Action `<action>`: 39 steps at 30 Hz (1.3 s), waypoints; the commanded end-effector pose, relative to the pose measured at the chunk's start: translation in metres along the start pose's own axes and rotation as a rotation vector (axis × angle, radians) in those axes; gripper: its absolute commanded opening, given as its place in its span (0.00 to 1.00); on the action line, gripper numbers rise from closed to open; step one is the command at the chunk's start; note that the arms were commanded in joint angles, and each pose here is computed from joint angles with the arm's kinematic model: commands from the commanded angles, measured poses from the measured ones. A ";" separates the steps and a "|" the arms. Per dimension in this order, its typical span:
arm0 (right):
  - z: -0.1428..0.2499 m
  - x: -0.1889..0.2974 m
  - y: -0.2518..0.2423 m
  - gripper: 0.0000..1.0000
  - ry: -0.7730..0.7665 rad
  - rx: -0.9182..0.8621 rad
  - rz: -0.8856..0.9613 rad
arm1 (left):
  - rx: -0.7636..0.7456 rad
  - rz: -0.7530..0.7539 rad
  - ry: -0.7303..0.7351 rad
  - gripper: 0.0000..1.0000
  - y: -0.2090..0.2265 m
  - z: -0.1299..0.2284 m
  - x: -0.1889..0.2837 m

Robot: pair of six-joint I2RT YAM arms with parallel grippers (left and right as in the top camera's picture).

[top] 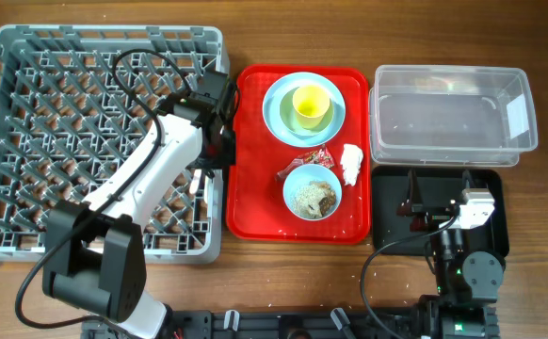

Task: Sort waste into correct bins and load items into the dishwasher rack
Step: 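Reach the left gripper to the yellow cup and grasp its rim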

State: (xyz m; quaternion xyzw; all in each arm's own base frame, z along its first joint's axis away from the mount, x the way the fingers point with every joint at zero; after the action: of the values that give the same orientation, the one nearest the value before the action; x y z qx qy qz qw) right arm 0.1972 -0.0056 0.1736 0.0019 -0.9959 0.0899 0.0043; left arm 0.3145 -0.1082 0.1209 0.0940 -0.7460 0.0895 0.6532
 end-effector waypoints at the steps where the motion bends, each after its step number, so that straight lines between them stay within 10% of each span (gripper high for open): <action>1: 0.000 0.000 -0.001 1.00 -0.004 0.000 0.008 | 0.065 -0.005 0.059 0.04 0.001 0.010 -0.005; 14: 0.000 0.000 -0.001 1.00 -0.004 0.001 0.008 | 0.068 -0.059 -0.027 0.25 0.007 -0.004 0.003; 19: 0.000 0.000 -0.001 1.00 -0.004 0.001 0.008 | 0.145 0.171 -0.272 0.28 -0.019 -0.047 0.109; 22: 0.000 0.000 -0.001 1.00 -0.004 0.000 0.008 | 0.102 0.460 -0.247 0.51 -0.048 -0.040 0.148; 28: 0.000 0.000 -0.001 1.00 -0.004 0.000 0.008 | -0.014 0.619 -0.185 0.27 -0.110 -0.023 0.143; 39: 0.000 0.000 -0.001 1.00 -0.004 0.000 0.008 | -0.094 0.721 -0.234 0.20 -0.187 -0.027 0.147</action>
State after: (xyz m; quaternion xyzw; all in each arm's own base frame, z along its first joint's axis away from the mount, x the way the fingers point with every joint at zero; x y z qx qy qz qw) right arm 0.1972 -0.0056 0.1736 0.0019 -0.9959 0.0899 0.0043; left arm 0.3718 -0.2563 0.2893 -0.1791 -0.8103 0.2856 0.4793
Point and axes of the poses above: each gripper's point midway between its finger pads, its own x axis back along the fingers, its own y axis along the line the jaws close on, z = x × y, the point moved 5 cm from there along x, back along the fingers, and after that the axes turned 15 degrees about x, right-handed, at the moved point
